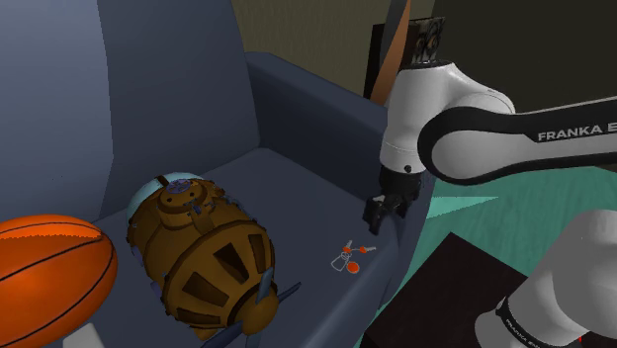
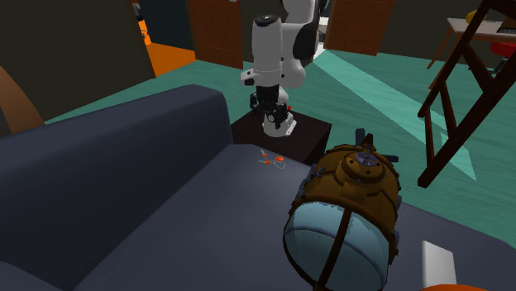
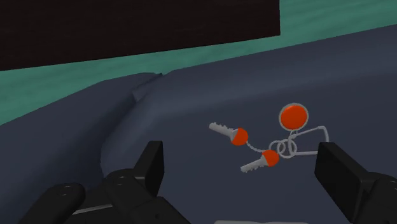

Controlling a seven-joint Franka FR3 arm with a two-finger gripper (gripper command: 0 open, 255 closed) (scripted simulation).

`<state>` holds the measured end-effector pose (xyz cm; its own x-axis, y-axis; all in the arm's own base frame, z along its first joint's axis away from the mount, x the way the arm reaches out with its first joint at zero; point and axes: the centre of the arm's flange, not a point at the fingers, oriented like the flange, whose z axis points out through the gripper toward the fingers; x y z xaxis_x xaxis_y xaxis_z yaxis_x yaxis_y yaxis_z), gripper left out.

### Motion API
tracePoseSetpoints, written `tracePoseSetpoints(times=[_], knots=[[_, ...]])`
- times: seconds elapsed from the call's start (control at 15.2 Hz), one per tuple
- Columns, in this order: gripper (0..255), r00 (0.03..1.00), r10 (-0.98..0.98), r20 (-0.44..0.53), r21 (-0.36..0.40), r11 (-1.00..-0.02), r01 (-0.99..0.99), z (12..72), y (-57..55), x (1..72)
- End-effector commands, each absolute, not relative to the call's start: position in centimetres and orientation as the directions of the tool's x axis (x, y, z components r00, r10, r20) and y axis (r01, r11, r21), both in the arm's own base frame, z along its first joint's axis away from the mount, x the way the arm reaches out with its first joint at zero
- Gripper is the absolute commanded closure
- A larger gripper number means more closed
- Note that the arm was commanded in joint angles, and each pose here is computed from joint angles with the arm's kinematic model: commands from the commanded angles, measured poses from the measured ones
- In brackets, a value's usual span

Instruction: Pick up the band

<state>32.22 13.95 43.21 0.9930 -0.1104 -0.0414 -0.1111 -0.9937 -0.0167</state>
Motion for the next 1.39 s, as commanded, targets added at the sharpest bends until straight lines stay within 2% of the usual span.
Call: tracePoseSetpoints(times=[0.0,0.4,1.06,1.12,1.32], knots=[[0,0.991,-0.128,-0.033,-0.012,-0.992,-0.129,41.1,16.0,32.1],[0,0.984,-0.175,-0.01,0.003,-0.985,-0.175,35.5,21.6,33.2],[0,0.984,-0.177,-0.009,0.004,-0.984,-0.177,31.2,21.9,33.2],[255,0.984,-0.177,-0.009,0.004,-0.984,-0.177,31.2,21.8,33.3],[255,0.984,-0.177,-0.009,0.004,-0.984,-0.177,31.2,21.9,33.3]])
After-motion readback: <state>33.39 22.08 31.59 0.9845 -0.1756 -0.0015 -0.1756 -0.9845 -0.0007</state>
